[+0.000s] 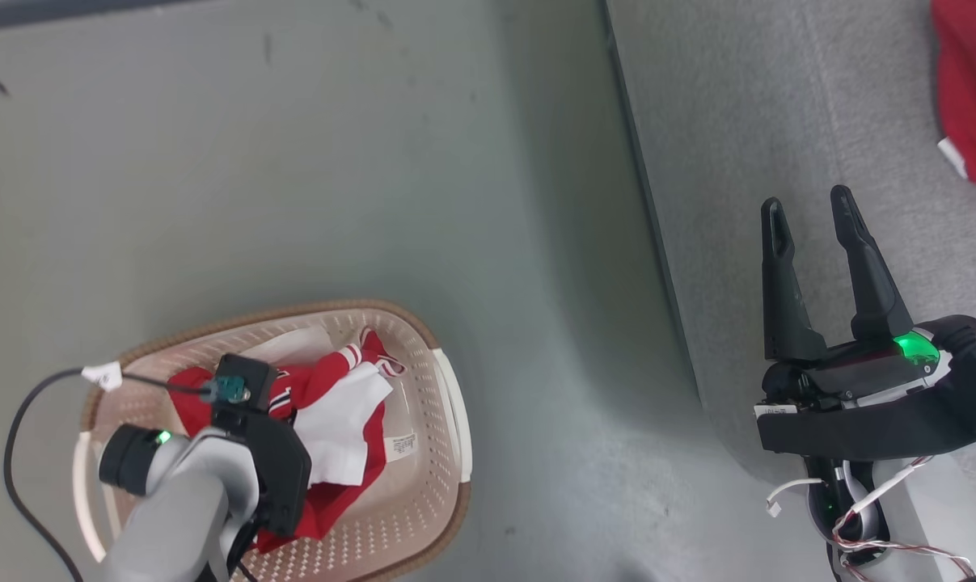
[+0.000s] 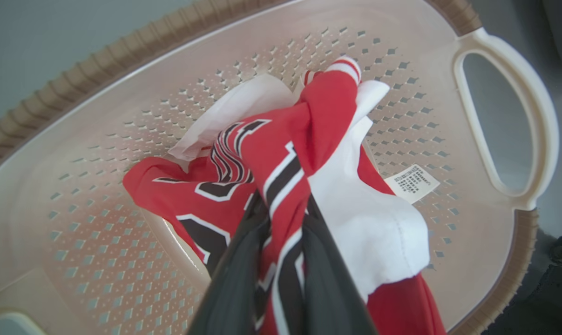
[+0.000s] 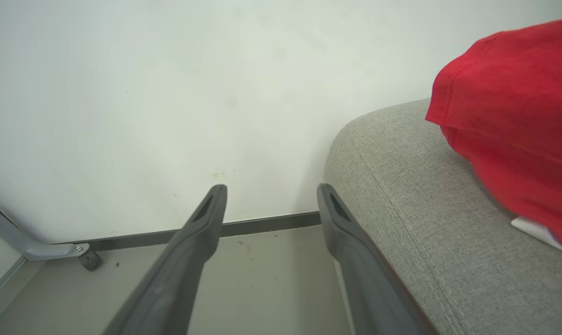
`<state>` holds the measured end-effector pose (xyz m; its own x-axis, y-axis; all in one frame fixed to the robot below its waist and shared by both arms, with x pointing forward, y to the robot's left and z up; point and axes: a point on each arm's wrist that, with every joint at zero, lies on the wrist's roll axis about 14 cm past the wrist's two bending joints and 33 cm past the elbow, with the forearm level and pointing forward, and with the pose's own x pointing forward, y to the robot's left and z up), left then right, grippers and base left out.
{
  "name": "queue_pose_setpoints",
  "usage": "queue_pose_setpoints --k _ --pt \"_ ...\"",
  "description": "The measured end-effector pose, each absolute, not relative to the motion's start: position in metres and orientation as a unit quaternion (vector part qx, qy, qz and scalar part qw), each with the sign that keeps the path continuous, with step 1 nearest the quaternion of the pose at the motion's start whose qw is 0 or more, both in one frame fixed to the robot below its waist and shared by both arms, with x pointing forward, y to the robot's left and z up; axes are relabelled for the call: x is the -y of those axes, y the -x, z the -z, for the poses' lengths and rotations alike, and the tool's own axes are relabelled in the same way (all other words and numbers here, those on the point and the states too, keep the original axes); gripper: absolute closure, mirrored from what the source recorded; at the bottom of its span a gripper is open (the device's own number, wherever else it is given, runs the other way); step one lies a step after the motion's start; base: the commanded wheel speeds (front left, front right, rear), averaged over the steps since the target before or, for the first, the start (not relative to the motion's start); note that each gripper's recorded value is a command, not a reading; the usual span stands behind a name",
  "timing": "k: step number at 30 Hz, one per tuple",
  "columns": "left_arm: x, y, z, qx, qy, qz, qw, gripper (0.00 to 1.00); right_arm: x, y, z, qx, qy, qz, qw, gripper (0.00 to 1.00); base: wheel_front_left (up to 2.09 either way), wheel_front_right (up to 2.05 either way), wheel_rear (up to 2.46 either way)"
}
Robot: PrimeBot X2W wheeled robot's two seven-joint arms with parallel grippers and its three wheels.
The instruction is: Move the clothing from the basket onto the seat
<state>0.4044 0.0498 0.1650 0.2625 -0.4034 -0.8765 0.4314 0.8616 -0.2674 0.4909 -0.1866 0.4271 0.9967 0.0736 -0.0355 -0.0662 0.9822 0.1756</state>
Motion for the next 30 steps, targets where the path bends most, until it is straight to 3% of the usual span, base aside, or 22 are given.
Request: queue_pose_setpoints --k 23,30 --pt "-0.051 -0.422 -0.310 -0.318 0.087 0.226 0.917 1.00 0.173 -0.454 -0.513 0.056 -0.099 -0.079 0.990 0.00 0.00 0.00 0.00" --pt "-0.054 -0.422 -0.357 -0.247 0.104 0.230 0.936 1.00 0.166 -0.435 -0.531 0.073 -0.106 -0.092 0.987 0.00 0.00 0.00 0.00"
